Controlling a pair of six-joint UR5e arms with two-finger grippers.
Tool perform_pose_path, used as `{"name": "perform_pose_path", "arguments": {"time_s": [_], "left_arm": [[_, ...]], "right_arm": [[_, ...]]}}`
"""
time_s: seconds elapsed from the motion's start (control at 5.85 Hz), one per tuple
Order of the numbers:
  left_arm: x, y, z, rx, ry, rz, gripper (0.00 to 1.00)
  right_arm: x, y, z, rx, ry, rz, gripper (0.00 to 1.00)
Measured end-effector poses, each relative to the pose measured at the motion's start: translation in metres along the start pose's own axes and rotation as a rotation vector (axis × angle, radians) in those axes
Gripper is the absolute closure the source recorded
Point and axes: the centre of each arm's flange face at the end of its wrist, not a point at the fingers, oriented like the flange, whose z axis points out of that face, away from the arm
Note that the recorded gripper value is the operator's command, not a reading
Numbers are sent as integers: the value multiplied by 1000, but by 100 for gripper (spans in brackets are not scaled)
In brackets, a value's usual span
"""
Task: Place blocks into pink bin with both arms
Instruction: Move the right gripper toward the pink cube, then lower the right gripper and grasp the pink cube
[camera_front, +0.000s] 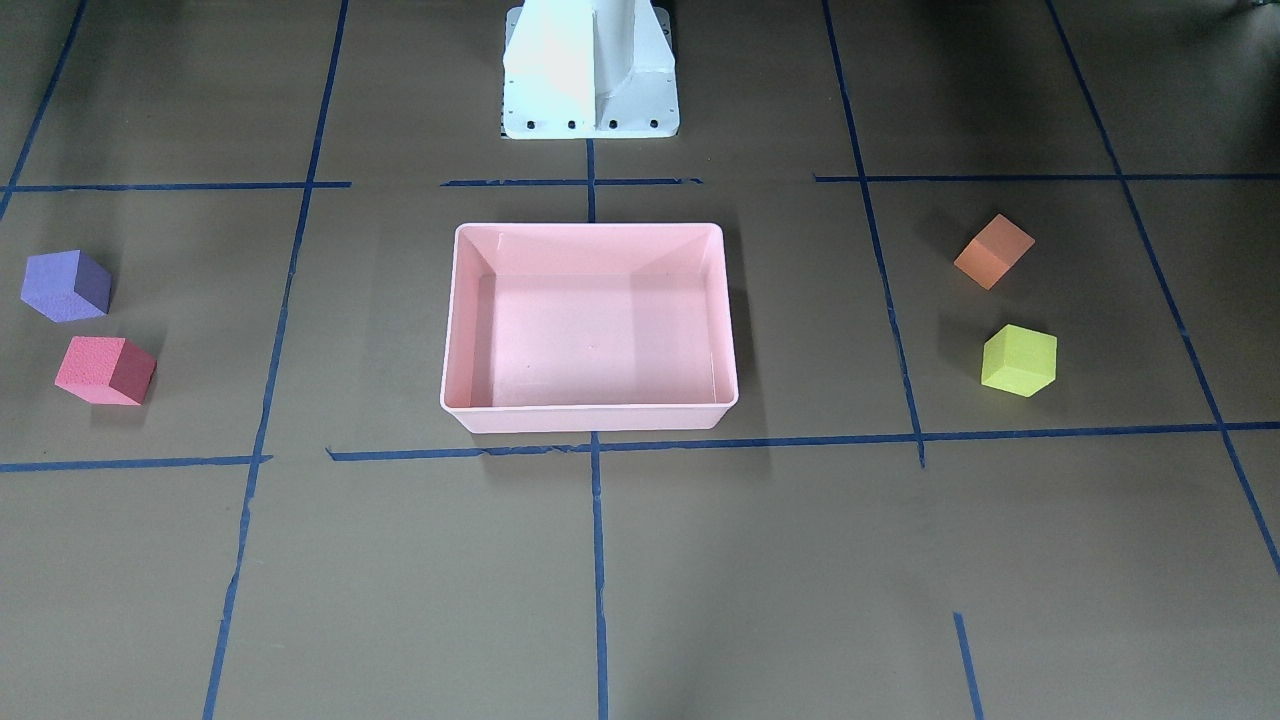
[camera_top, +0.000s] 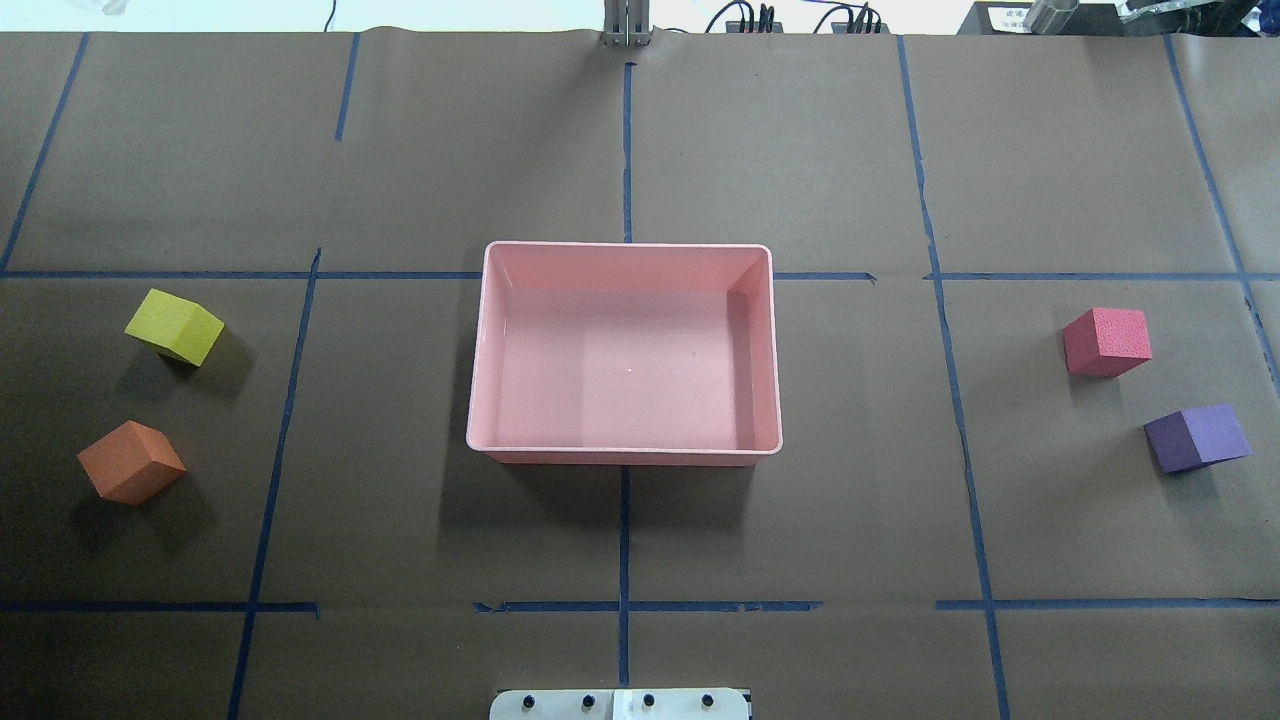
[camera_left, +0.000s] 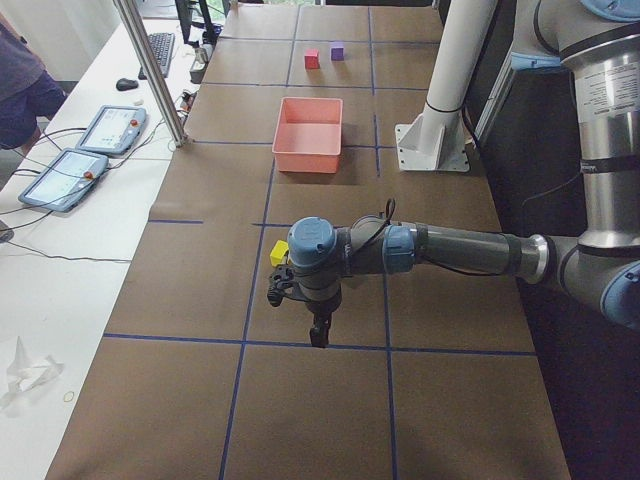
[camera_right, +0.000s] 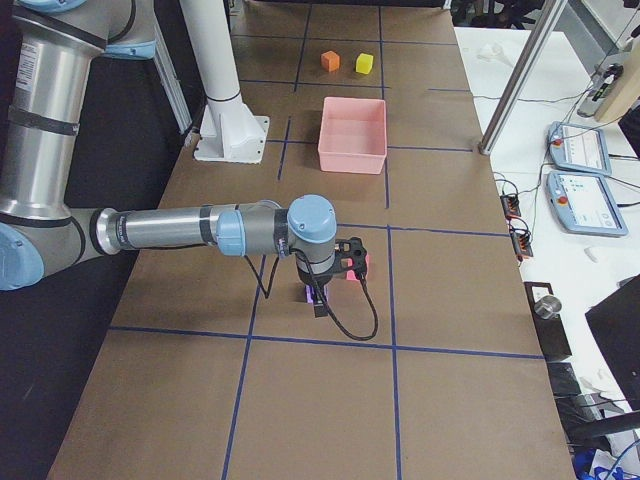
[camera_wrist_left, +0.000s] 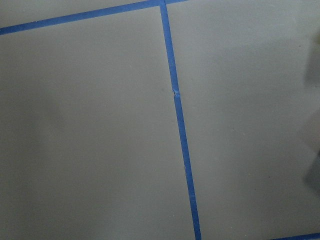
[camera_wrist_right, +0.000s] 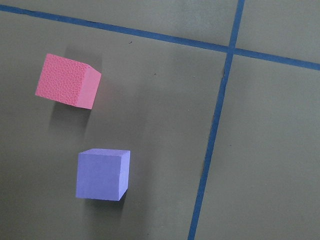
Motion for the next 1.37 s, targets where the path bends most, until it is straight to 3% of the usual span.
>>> {"name": "perform_pose_path", "arguments": {"time_s": [0.17, 0.51, 0.85, 1.2, 1.37], "left_arm": [[2, 0, -2, 3, -1, 5, 0], [6, 0, -6, 10, -3, 14, 0], [8, -1, -8, 15, -3, 19, 0], [11, -1, -11, 20, -4, 25, 0], [11, -1, -11, 21, -4, 26, 0]], "right_arm": [[-11, -13, 4, -4, -2, -4, 0], [-75, -87, 21, -16, -17, 45, 0], [-145, -145, 53, -21, 7, 92, 0], [-175, -158, 114, 31, 32, 114, 0], [-171, -157, 141, 31, 43, 108, 0]]}}
